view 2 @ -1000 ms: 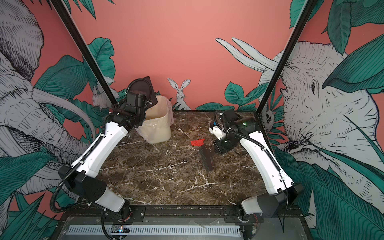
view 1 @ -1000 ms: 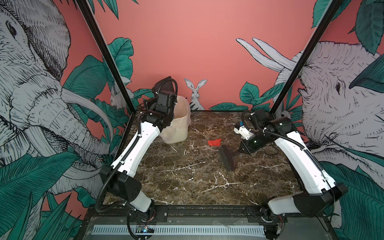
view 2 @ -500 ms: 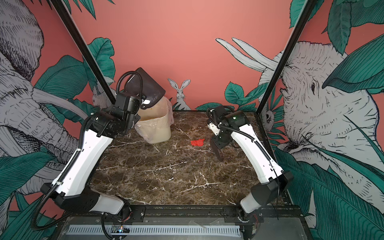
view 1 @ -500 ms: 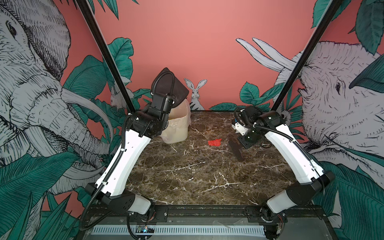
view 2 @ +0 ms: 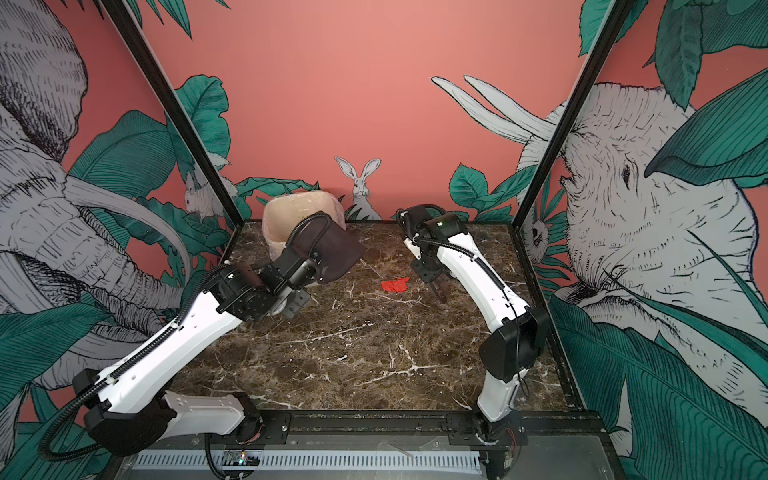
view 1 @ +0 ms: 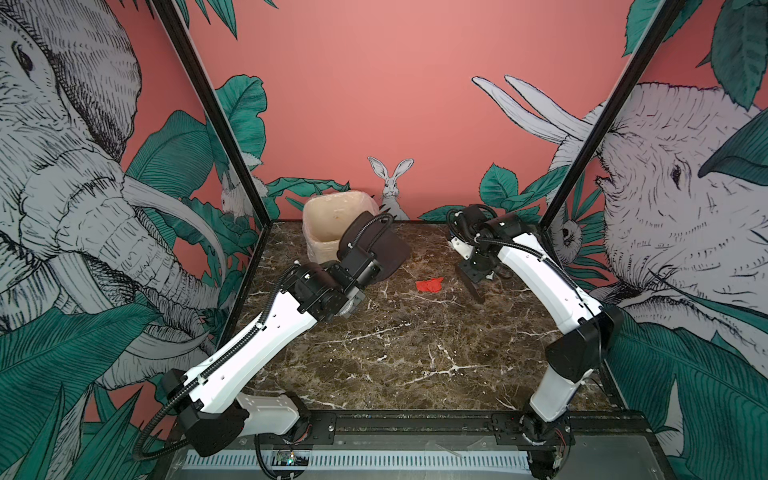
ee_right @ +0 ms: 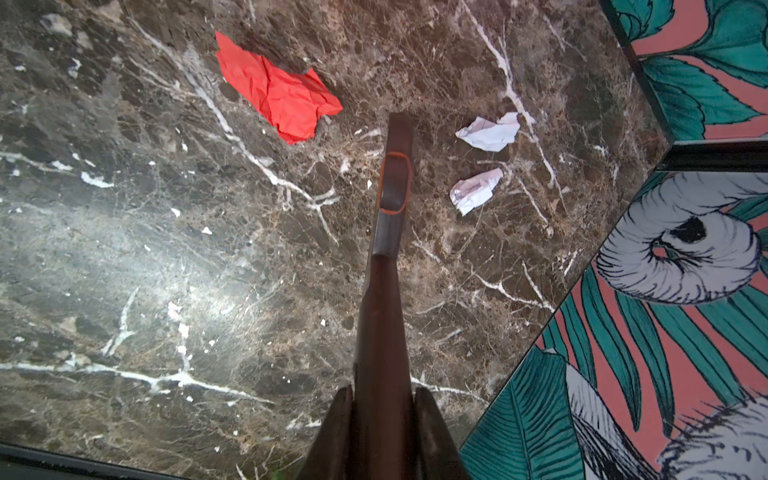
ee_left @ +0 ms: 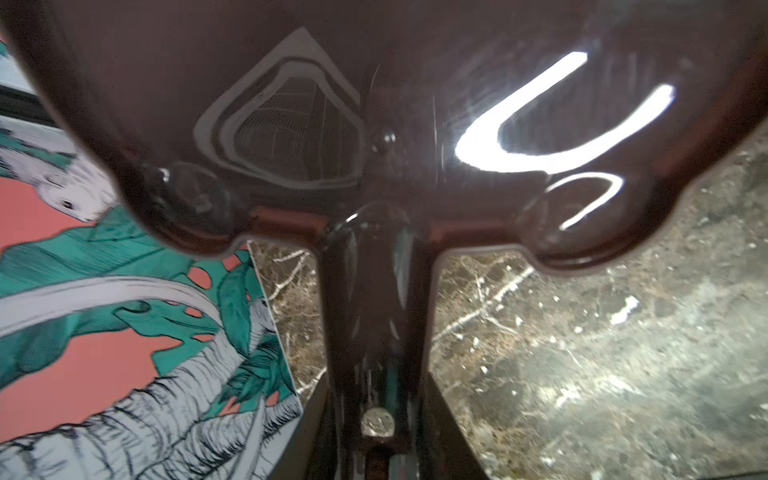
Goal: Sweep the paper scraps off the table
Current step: 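Lower the dustpan beside the red scrap with left gripper while right brings brush over, then place the brush behind the red scrap with the right gripper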
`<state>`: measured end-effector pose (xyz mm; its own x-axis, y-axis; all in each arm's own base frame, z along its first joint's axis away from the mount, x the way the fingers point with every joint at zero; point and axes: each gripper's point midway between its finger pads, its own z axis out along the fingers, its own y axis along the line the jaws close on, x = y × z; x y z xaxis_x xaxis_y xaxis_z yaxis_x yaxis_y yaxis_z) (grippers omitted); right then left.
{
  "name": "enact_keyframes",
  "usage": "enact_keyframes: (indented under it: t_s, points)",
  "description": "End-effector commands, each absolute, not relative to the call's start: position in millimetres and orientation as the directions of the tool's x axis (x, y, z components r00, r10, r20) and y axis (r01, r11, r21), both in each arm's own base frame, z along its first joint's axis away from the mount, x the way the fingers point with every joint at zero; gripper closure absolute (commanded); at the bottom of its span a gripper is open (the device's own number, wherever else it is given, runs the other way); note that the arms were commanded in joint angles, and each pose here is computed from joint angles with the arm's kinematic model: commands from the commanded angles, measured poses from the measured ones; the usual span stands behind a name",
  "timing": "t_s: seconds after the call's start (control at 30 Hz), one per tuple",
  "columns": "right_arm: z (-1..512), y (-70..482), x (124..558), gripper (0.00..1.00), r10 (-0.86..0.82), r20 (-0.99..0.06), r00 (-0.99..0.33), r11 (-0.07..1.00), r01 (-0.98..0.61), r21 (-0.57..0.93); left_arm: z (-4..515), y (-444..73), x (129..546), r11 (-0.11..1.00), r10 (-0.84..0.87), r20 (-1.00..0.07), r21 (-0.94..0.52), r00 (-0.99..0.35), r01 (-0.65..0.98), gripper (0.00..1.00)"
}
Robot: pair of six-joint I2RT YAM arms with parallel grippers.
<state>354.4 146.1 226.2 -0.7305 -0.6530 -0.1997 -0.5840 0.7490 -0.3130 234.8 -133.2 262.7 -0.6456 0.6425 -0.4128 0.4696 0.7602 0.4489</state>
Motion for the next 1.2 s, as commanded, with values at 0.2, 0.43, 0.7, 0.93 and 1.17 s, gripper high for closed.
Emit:
enact_keyframes:
  t_s: [0.2, 0.43, 0.7, 0.93, 1.17]
  points:
    - [230.8, 165.8, 381.0, 1.00, -0.721, -0.202, -0.663, 0.681, -0.623, -0.385, 192.2, -146.5, 193.4, 0.831, 0.555, -0.344, 0.275, -0.757, 0.484, 1.00]
    - [221.5, 182.0, 390.7, 1.00, -0.767, -0.151, -0.624, 0.617, -0.652, -0.441, 149.8, -159.5, 178.0, 0.852, 0.524, -0.301, 0.183, -0.797, 0.491, 1.00]
    - [206.1, 203.0, 385.4, 1.00, -0.825, -0.075, -0.560, 0.531, -0.721, -0.445, 124.6, -158.8, 165.2, 0.848, 0.530, -0.240, 0.175, -0.814, 0.500, 1.00]
    - [207.3, 224.0, 360.3, 1.00, -0.863, -0.064, -0.502, 0.483, -0.779, -0.401, 107.6, -163.0, 156.3, 0.854, 0.520, -0.214, 0.142, -0.827, 0.500, 1.00]
    - [214.2, 242.5, 329.5, 1.00, -0.893, -0.062, -0.447, 0.437, -0.824, -0.361, 89.8, -170.4, 146.6, 0.845, 0.535, -0.168, 0.131, -0.828, 0.519, 1.00]
